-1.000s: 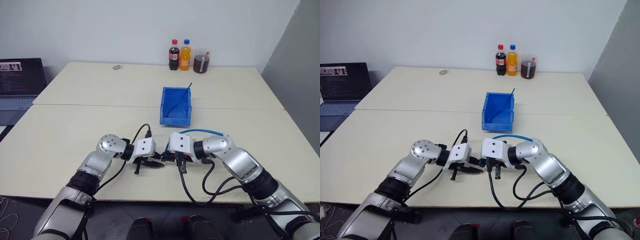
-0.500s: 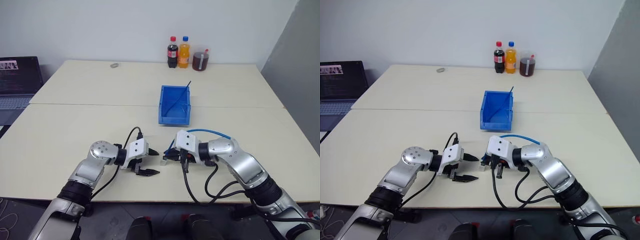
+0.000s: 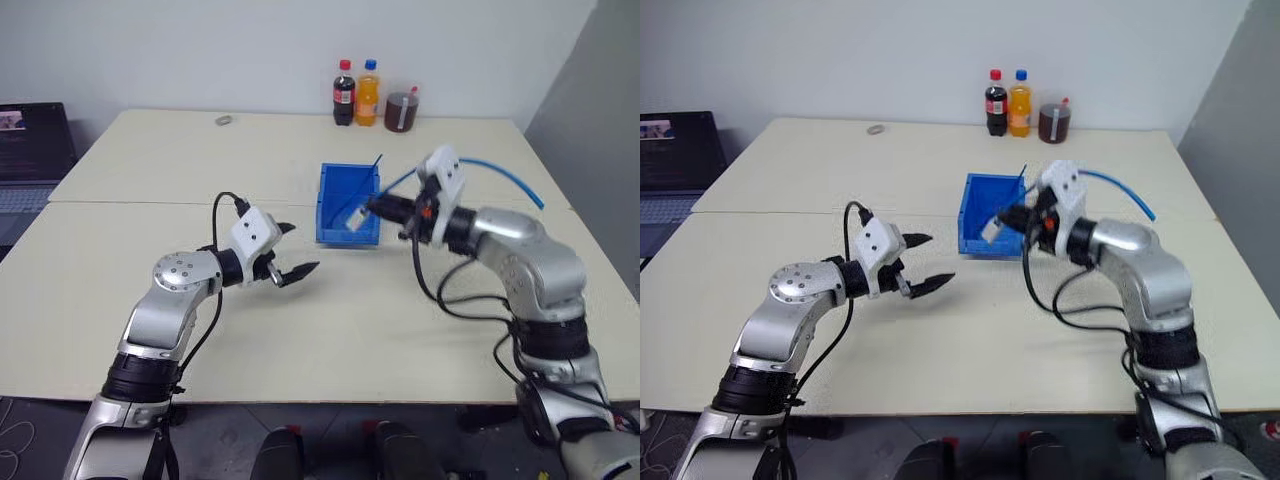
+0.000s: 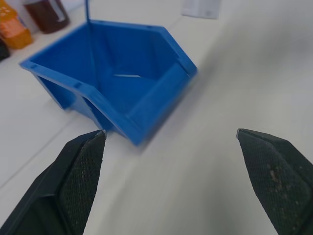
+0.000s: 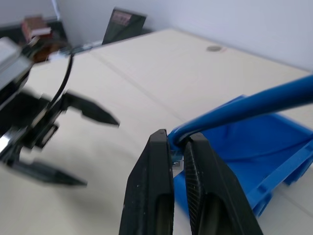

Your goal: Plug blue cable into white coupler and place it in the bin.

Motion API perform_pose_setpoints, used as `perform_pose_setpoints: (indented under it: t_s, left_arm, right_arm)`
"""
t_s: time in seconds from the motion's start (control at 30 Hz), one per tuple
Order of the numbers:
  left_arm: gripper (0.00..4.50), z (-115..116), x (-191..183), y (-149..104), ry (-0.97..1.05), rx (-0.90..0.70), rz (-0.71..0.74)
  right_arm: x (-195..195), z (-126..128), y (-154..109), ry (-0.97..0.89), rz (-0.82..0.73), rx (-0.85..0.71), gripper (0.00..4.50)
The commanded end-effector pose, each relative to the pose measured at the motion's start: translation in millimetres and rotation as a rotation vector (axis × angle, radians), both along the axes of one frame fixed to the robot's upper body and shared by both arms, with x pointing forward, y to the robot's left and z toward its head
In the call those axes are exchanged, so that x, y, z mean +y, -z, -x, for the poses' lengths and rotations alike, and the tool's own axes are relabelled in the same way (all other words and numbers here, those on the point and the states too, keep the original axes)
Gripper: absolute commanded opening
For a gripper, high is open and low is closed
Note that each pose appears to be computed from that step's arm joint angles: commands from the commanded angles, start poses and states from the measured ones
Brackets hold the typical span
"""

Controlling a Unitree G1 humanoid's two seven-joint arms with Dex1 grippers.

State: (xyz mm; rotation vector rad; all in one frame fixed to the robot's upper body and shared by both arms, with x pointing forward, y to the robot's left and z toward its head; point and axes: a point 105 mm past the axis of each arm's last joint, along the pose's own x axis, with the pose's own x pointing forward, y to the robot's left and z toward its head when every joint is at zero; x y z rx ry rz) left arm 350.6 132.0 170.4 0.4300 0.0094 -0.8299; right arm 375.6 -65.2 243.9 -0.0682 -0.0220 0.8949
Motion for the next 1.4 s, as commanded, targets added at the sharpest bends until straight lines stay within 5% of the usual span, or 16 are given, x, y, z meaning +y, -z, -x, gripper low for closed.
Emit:
perform_pose_setpoints:
  t_s: [0.03,0.2,0.23,0.77,0.9,1.07,1.4]
  left_arm:
    - [4.50,-6.8,-1.4,-26.2,-0.057,-0.079,0.015]
    - [4.50,-8.5,-9.8,-34.5,-0.056,-0.101,0.012]
    - [4.50,-7.9,-12.0,-36.2,-0.053,-0.105,0.011]
    - [4.50,-12.4,-14.1,-41.6,-0.063,-0.108,-0.003]
    - [4.50,-18.9,-2.7,-38.6,-0.099,-0.099,-0.009]
    - [4.50,-28.8,17.1,-34.5,-0.182,-0.090,0.000]
    - [4.50,-30.9,65.2,-41.3,-0.313,-0.118,0.062]
  right_arm:
    - [6.2,-33.4,-13.9,0.045,-0.036,0.003,0.04]
    - [17.9,-62.2,-1.8,0.033,0.063,0.077,0.04]
    - [18.5,-65.5,1.2,0.030,0.096,0.089,0.74]
    - [-8.0,-59.2,-0.7,-0.133,0.453,0.091,4.43]
    - [-34.6,-46.7,5.7,-0.219,0.637,0.065,4.43]
    - [-56.0,-30.2,5.5,-0.262,0.638,0.071,4.43]
    - [-84.2,16.9,1.5,-0.038,0.279,-0.002,4.43]
